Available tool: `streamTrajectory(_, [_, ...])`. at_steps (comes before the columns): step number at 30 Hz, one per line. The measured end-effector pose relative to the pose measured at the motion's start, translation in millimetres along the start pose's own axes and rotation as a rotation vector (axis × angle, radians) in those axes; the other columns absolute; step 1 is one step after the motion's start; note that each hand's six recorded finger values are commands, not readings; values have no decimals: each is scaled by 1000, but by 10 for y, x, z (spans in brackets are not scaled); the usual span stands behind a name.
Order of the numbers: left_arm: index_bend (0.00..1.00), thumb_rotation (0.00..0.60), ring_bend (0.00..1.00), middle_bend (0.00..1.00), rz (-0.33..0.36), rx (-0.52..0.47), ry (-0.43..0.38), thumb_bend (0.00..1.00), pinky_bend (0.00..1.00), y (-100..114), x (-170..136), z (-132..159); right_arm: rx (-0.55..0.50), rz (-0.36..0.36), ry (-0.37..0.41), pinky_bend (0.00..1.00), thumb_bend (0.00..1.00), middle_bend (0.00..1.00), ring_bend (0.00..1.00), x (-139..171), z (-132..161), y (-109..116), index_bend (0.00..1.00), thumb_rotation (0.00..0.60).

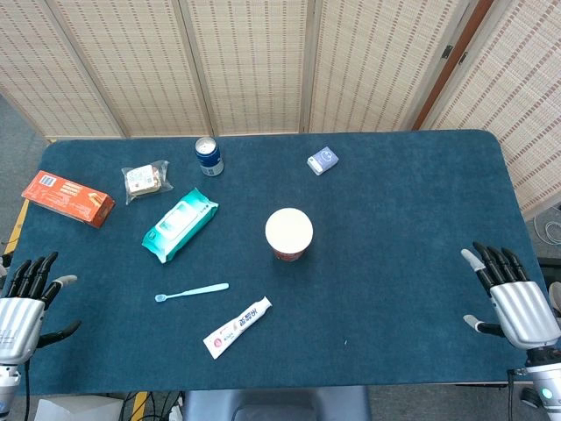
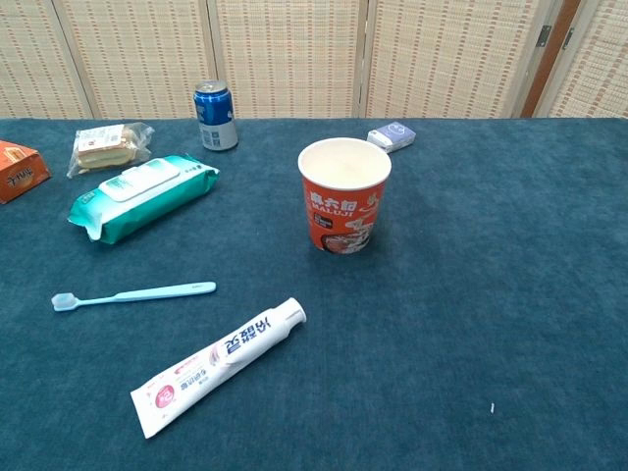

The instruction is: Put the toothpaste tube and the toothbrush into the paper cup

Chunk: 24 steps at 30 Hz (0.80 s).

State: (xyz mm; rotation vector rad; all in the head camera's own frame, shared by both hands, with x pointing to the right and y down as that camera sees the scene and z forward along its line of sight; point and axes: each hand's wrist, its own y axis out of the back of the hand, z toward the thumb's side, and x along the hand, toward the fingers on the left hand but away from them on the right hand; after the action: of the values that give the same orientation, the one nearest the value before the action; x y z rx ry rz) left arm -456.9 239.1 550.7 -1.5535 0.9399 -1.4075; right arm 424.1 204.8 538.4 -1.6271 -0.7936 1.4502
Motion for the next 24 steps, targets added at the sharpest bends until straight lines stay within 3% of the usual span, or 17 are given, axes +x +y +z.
streamTrajectory(24, [286, 600, 0, 0, -19, -13, -31, 0, 0, -54, 4, 76, -5, 3, -1, 47, 0, 0, 0, -7, -1, -3, 68, 600])
